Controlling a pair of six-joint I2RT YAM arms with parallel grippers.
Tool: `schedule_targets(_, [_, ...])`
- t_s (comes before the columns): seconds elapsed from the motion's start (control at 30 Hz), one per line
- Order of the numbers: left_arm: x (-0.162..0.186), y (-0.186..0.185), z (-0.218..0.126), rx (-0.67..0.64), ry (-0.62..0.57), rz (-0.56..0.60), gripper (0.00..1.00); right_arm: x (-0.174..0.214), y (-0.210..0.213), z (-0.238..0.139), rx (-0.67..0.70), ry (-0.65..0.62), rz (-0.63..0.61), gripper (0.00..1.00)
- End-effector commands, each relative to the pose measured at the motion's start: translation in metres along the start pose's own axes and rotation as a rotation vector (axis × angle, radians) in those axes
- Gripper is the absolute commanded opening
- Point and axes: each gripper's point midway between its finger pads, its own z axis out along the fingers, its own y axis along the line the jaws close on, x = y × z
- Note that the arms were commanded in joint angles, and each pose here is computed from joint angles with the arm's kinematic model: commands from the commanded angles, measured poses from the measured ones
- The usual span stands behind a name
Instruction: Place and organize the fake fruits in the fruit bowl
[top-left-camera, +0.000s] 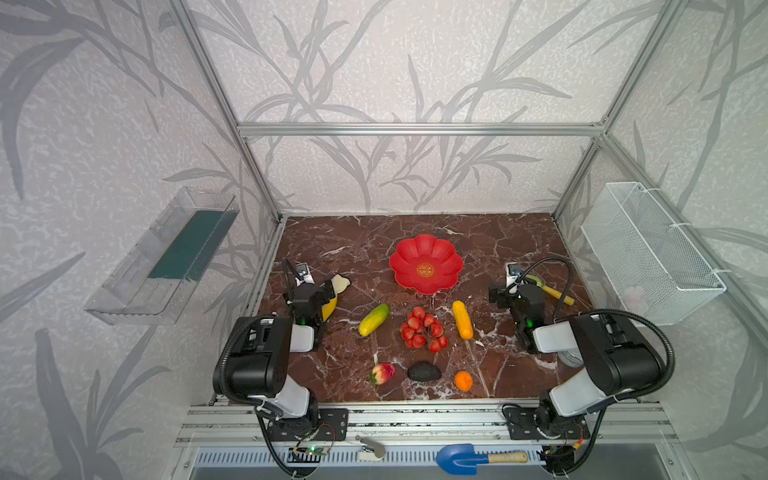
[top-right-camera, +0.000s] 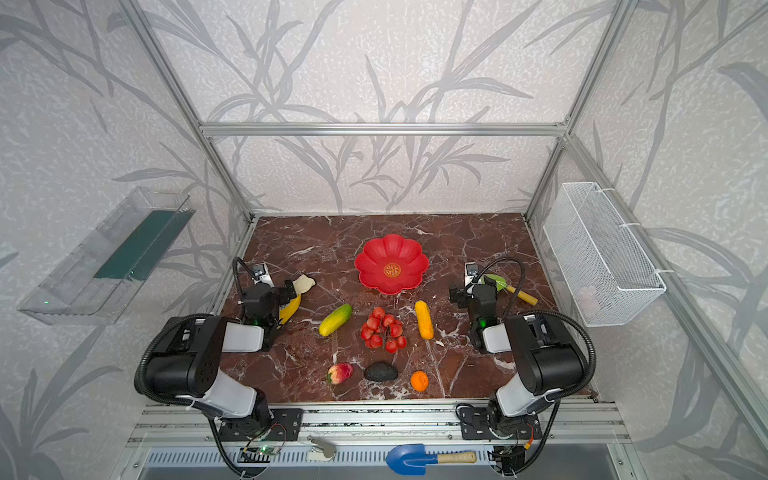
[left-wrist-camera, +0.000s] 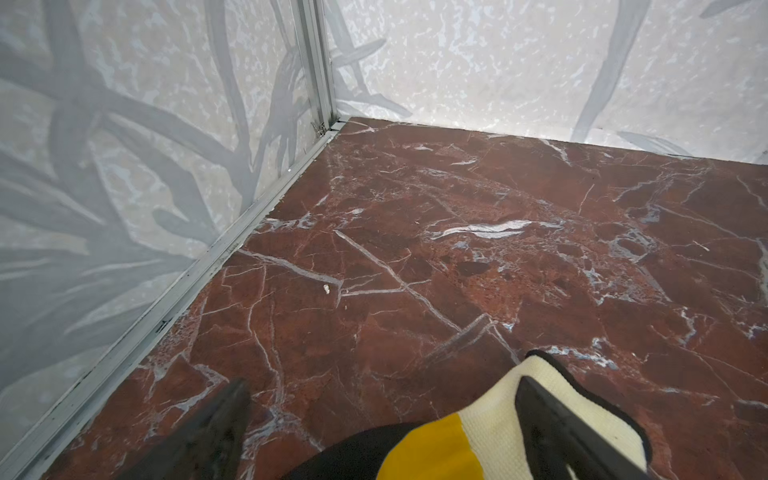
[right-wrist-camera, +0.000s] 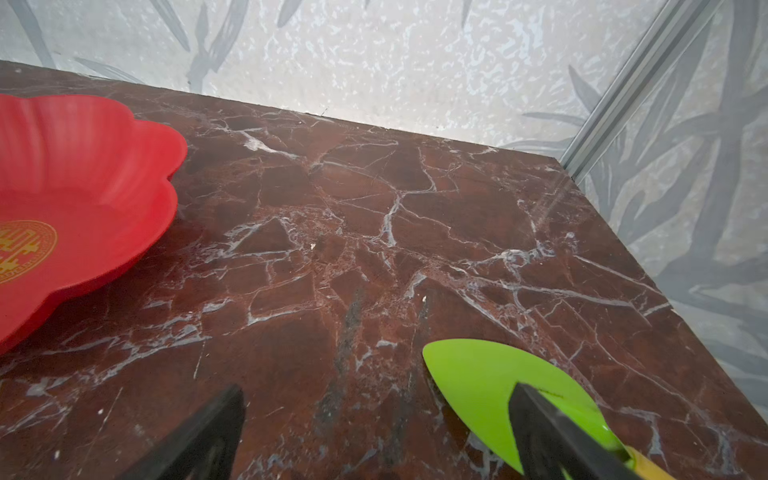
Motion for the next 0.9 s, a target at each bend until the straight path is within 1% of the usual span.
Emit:
schedule_targets(0.0, [-0.009, -0.004, 0.002, 0.011, -0.03, 0.007, 0.99, -0.01, -0.003, 0.004, 0.018, -0.029, 0.012, 0.99])
schedule_targets(0.67, [-0.009, -0.004, 0.002, 0.014, -0.031, 0.005, 0.99, -0.01, -0.004, 0.004, 0.018, -0.028, 0.013, 0.99])
schedule_targets(0.7, [-0.009, -0.005, -0.001, 0.029, -0.039, 0.008, 0.97, -0.01, -0.005, 0.003, 0.026, -0.033, 0.014, 0.99])
schedule_targets(0.77, [-0.01, -0.013, -0.012, 0.083, -0.093, 0.022, 0.95, -0.012, -0.012, -0.003, 0.068, -0.062, 0.032, 0.99])
schedule_targets(0.8, [-0.015, -0.013, -0.021, 0.08, -0.137, 0.028, 0.95, -0.013, -0.016, -0.007, 0.085, -0.072, 0.041, 0.99])
schedule_targets(0.87, [-0.024, -0.005, -0.036, 0.01, -0.204, 0.024, 0.95, -0.023, -0.022, -0.013, 0.117, -0.07, 0.043, 0.99])
